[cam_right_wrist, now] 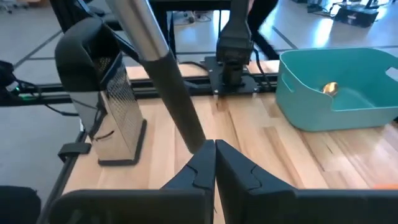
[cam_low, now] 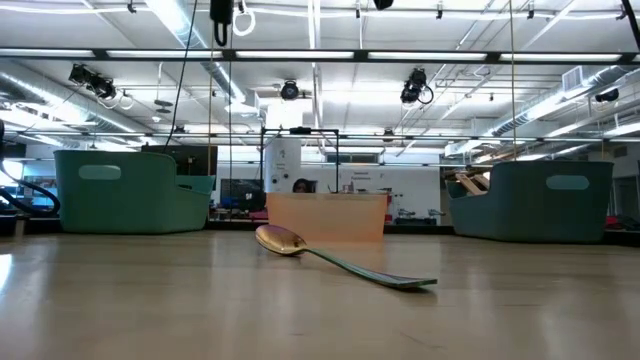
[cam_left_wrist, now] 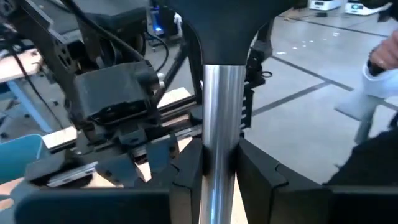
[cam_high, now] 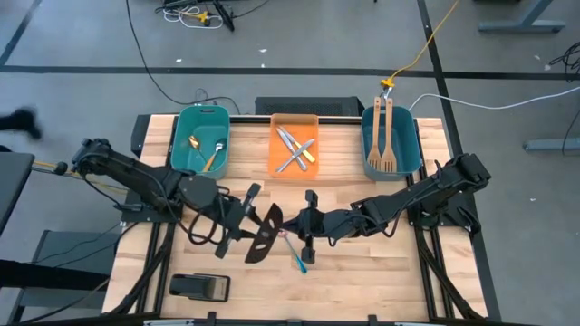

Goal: Pick & Place Kitchen Items
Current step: Put the black spatula into the blue bin

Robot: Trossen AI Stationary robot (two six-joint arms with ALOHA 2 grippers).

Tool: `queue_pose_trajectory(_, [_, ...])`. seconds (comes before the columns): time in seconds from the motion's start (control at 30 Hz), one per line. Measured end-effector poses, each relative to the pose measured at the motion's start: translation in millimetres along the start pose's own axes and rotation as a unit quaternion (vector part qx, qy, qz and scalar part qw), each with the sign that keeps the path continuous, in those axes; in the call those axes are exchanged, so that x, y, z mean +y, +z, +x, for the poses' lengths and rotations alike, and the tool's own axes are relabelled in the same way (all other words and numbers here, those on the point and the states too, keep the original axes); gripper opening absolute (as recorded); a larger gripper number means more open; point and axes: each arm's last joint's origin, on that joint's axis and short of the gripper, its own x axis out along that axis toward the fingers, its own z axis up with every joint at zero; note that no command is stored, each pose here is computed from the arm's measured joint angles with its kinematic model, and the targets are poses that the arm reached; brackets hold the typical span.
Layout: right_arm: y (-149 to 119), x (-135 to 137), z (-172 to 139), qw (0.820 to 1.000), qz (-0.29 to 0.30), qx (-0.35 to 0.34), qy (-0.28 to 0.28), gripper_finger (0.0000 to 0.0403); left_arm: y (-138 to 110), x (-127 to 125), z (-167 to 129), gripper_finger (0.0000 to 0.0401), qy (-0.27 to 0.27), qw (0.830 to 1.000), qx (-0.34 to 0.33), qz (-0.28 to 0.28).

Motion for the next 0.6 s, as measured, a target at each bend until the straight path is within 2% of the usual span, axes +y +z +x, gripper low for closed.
queue_pose_trajectory(0.27, [1.1, 0.7, -0.1, 1.000, 0.005, -0.005, 0.005, 0.0034, 0.6, 2.5, 0.5, 0.0079, 0.042, 0.999, -0.001, -0.012])
queue_pose_trajectory(0.6, [4.4, 1.2, -0.2, 1.000, 0.008, -0.021, 0.008, 0.0118, 1.1, 3.8, 0.5, 0.0079, 0.063, 0.998, -0.002, -0.022])
